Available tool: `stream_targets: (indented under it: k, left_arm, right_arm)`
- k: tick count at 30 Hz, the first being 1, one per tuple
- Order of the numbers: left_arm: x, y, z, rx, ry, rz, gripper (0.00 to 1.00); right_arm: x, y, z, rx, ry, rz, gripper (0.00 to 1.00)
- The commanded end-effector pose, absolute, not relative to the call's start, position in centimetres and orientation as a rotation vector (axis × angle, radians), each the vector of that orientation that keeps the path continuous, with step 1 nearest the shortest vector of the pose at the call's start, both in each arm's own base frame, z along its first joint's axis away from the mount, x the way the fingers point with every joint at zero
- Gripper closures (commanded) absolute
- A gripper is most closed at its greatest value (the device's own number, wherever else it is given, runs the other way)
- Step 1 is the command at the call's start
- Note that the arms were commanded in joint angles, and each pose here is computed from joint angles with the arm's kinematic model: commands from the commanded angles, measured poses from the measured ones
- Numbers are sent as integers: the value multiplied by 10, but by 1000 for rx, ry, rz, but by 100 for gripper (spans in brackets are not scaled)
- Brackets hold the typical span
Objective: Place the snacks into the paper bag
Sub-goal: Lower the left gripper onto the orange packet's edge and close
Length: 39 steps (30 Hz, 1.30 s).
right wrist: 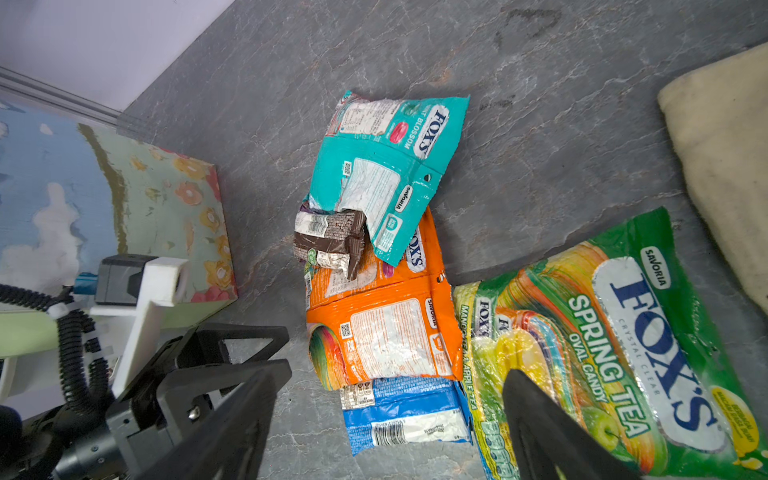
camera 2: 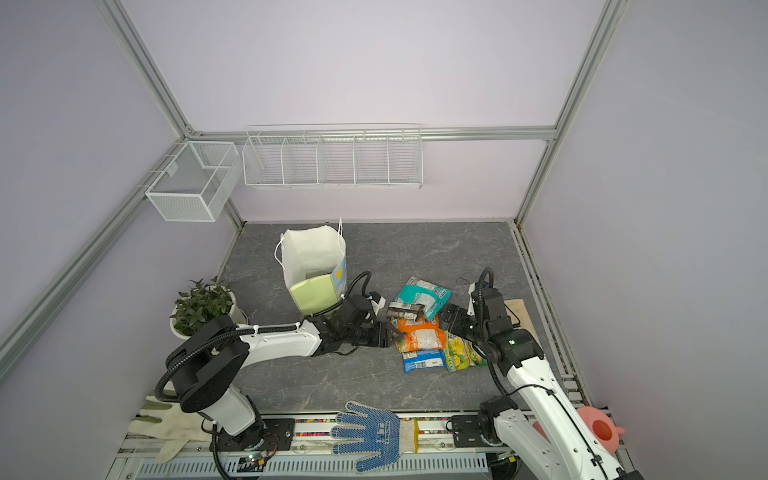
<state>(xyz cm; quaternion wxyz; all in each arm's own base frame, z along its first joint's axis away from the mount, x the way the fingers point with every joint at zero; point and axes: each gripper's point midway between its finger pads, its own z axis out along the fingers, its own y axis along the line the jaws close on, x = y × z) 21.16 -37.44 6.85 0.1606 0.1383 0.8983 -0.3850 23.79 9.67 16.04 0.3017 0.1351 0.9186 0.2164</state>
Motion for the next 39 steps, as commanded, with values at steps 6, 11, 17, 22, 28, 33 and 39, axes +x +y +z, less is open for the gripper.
stream_targets:
  k: [6, 11, 17, 22, 28, 33, 39]
  left_arm:
    - [206, -391, 60, 391, 2571, -1165, 34]
    - [205, -396, 56, 400, 2578, -1167, 38]
    - [202, -402, 53, 414, 2585, -1175, 45]
    - [202, -404, 51, 412, 2586, -1180, 52]
    - [200, -406, 49, 418, 2591, -1186, 62]
    - [201, -407, 51, 420, 2587, -1188, 71]
    - [201, -406, 52, 421, 2586, -1180, 77]
  right_arm:
    - [237, 96, 152, 363, 2450, 566, 12]
    - [236, 95, 151, 363, 2451, 563, 11]
    - [235, 94, 151, 364, 2448, 558, 11]
    - [234, 93, 150, 368, 2450, 556, 12]
    - [232, 91, 150, 371, 2447, 543, 11]
    - [230, 89, 147, 376, 2450, 535, 12]
    - [229, 89, 148, 377, 2444, 538, 12]
